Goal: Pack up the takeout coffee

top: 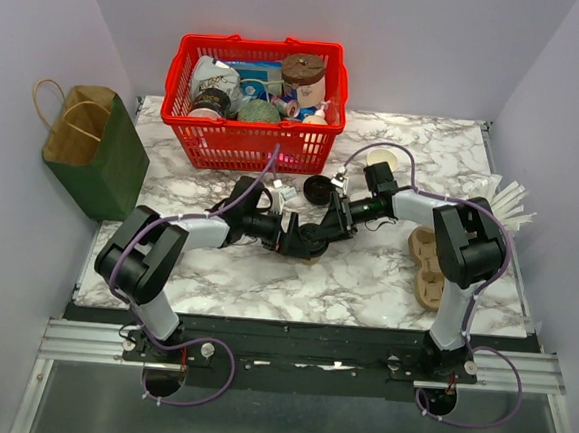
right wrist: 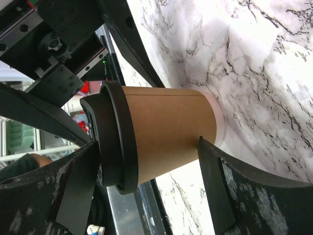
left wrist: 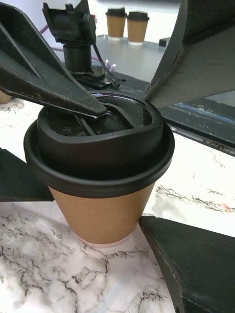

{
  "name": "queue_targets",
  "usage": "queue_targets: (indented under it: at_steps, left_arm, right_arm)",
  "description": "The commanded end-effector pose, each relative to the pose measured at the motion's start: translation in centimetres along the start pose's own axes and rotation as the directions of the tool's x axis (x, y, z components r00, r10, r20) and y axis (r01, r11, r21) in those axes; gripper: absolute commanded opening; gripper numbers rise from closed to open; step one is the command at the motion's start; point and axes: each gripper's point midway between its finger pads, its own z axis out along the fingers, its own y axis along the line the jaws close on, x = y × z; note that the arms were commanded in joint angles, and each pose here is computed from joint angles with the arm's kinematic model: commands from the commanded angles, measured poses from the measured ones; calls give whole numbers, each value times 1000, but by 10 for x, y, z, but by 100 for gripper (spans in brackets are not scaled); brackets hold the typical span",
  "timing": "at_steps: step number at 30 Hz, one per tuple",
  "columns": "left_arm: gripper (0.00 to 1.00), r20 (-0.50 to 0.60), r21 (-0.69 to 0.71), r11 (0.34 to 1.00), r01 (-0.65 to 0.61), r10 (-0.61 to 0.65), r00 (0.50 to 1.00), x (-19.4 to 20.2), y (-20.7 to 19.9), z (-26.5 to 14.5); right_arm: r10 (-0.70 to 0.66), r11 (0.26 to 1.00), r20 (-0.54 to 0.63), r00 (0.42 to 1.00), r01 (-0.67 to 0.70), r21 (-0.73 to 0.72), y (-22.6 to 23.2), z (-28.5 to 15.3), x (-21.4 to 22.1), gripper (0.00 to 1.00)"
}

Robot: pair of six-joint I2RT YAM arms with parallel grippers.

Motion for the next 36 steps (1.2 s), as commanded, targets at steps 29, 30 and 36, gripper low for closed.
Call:
queue_targets:
  at_steps: [29, 30, 36]
  left_arm:
    - [99, 2, 7, 951, -310, 310, 951, -49, -32, -12]
    - [99, -13, 24, 952, -304, 304, 953, -46, -32, -12]
    - [99, 18, -56, 928, -369, 371, 928, -64, -29, -35]
  right_arm:
    - [-230, 971, 16, 973, 228, 65, 22, -25, -32, 98]
    - [-233, 970, 10, 972, 232, 79, 22, -27, -34, 98]
    - [-359, 914, -25, 933, 357, 193, 29, -47, -38, 98]
